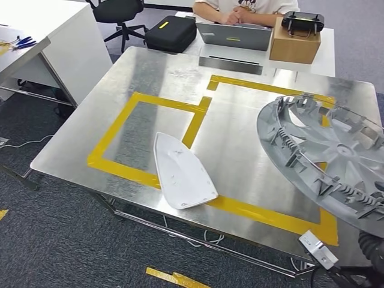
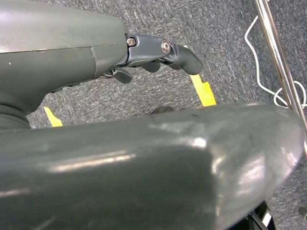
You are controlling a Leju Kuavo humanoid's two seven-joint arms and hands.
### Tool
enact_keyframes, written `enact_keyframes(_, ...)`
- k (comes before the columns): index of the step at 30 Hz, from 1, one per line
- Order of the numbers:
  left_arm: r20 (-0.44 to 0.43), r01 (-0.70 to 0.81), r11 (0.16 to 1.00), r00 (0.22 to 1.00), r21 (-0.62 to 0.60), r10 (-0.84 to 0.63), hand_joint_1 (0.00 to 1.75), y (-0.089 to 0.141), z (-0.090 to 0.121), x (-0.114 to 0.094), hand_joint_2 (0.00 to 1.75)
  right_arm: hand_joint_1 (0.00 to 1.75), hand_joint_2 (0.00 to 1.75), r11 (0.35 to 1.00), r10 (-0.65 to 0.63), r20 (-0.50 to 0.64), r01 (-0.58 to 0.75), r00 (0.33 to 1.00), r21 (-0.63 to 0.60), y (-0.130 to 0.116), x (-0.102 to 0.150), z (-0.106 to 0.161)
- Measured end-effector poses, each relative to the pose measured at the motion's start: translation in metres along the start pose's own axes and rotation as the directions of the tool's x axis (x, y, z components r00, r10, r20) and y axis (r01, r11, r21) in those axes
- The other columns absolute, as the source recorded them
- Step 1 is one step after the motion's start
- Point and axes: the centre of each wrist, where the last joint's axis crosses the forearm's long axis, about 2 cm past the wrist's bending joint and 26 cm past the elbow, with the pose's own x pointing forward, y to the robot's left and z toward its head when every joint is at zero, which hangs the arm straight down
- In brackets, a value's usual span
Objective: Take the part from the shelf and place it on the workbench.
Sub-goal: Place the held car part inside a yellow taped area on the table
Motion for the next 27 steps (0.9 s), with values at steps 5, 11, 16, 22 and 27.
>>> enact_keyframes(5, 0.003, -0.002, 1.0, 1.0, -0.002, 0.002, 0.0, -0.001, 0.0, 0.001, 0.0, 1.75, 1.75, 1.0, -0.002, 0.008, 0.002, 1.0, 0.002, 0.0, 0.0, 0.0)
enact_keyframes(11, 0.001, -0.006, 1.0, 1.0, 0.001, 0.006, 0.0, -0.001, 0.0, 0.001, 0.0, 1.75, 1.75, 1.0, 0.005, -0.022, -0.005, 1.0, 0.013, 0.001, 0.001, 0.0)
enact_keyframes(16, -0.007, -0.009, 1.0, 1.0, 0.005, 0.009, 0.0, -0.001, 0.0, 0.001, 0.0, 1.75, 1.75, 0.998, -0.006, -0.088, 0.011, 0.996, 0.056, 0.006, 0.001, 0.003)
enact_keyframes(22, -0.023, -0.019, 1.0, 1.0, 0.015, 0.019, 0.0, -0.001, 0.0, 0.002, 0.0, 1.75, 1.75, 0.963, -0.056, -0.204, 0.107, 0.977, 0.247, 0.018, 0.0, 0.014)
enact_keyframes(27, -0.036, -0.021, 1.0, 0.999, 0.02, 0.021, 0.0, -0.002, 0.002, 0.001, 0.0, 1.75, 1.75, 0.911, -0.042, -0.224, 0.13, 0.974, 0.391, 0.024, -0.001, 0.025)
